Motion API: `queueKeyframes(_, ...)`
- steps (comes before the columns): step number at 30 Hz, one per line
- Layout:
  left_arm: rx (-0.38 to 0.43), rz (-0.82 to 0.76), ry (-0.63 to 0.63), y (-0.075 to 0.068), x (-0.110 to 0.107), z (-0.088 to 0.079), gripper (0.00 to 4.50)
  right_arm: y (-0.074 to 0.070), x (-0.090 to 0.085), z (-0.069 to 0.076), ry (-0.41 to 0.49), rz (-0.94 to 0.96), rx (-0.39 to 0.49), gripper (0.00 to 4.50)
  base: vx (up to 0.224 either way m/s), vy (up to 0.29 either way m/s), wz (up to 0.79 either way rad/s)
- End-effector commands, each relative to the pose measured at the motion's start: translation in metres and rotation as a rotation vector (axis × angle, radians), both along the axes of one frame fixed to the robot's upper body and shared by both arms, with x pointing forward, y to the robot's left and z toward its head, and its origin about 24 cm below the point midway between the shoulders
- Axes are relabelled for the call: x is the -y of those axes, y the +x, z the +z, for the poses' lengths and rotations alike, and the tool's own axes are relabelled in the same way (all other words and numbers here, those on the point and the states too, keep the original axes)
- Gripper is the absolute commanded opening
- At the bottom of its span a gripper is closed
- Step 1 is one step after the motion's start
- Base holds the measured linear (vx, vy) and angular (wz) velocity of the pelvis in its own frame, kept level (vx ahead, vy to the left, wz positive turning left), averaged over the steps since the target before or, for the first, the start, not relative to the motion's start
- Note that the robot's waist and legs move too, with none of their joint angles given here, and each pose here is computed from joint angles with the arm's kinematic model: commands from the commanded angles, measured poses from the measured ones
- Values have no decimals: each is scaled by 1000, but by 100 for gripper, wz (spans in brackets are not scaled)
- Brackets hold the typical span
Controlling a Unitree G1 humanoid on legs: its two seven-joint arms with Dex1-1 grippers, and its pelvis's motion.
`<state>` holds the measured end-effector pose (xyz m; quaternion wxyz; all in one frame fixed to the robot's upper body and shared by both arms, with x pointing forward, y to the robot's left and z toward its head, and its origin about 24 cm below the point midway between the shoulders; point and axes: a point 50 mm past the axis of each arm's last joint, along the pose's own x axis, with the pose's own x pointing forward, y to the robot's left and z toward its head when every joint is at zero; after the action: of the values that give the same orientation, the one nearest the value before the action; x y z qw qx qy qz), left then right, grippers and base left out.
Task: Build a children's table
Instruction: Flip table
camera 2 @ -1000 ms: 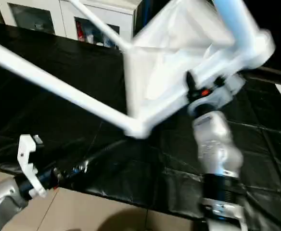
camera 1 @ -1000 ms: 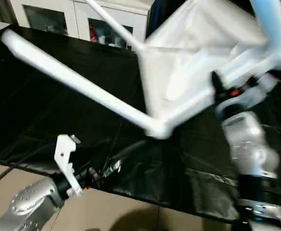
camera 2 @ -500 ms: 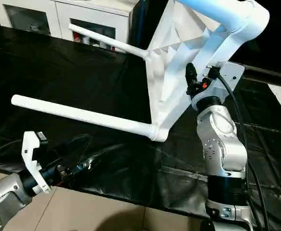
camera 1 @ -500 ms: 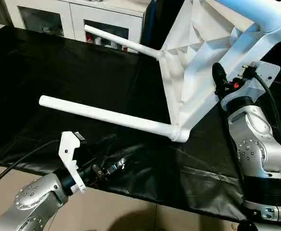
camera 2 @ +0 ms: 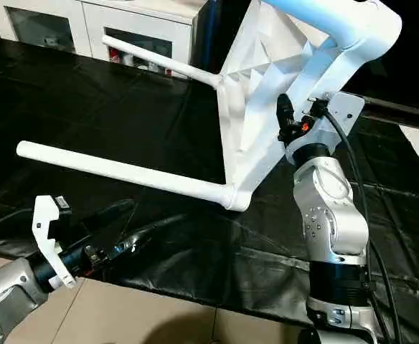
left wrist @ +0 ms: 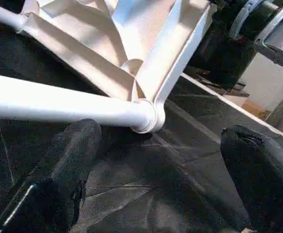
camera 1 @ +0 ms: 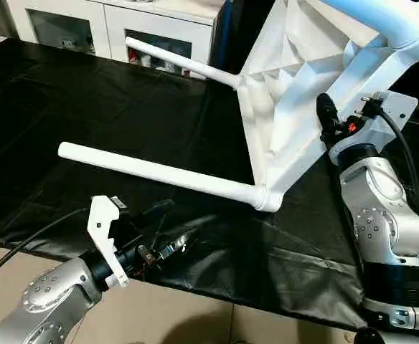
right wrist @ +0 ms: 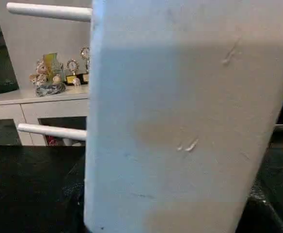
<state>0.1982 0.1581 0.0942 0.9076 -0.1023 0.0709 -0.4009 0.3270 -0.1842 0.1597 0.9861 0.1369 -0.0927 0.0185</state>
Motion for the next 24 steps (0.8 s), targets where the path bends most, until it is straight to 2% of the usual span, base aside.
queueKeyframes(1,3,-18,3,-1,4,2,450,-2,8,2,-24,-35,-1,191,0,0,0)
queueKeyframes(5,4,-20,2,-1,4,2,450,-3,7,2,-36,-43,-9,191,0,0,0)
queueKeyframes(8,83,-1,53,17,5,18,450,-8,-20,-10,-216,-48,-87,191,0,0,0)
queueKeyframes(10,118,10,73,24,4,26,450,-10,-32,-15,-280,-41,-107,191,0,0,0)
queueKeyframes(18,116,1,71,24,5,27,450,-12,-33,-17,-282,-50,-117,187,0,0,0)
queueKeyframes(24,135,-4,93,26,4,30,450,-15,-31,-18,-352,-96,-134,187,0,0,0)
